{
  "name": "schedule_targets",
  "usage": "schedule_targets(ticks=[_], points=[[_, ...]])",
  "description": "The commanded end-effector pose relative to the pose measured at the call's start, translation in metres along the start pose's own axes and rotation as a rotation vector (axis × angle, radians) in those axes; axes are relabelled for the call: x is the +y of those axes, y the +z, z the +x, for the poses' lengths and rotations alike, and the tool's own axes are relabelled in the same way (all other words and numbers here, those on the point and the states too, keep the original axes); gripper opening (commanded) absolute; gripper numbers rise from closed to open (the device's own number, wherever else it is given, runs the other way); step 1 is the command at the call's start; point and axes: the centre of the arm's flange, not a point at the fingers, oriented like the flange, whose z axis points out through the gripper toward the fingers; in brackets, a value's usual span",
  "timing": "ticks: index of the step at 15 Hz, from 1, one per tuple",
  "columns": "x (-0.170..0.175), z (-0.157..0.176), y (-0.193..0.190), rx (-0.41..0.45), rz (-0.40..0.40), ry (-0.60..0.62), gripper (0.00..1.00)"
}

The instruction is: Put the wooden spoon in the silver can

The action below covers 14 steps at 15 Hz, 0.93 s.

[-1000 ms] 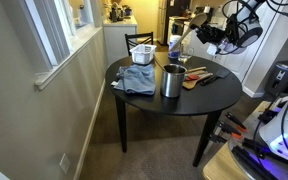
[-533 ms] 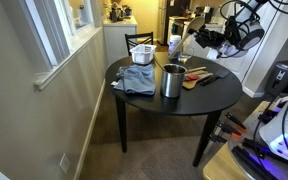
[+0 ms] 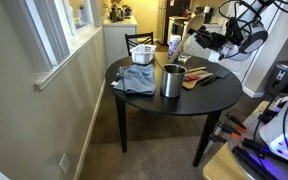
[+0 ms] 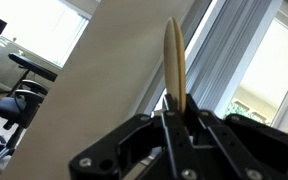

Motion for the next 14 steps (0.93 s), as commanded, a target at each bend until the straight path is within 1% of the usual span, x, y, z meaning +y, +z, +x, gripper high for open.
schedule_targets(ticks=[1,6,14], points=[[0.012,-0.009,0.005,0.046,0.057,0.071,0.06],[0.013,-0.003,-0.001,0.064,0.094,0.124,0.06],[0.003,0.011,-0.025,0.095,0.149,0.183,0.06]])
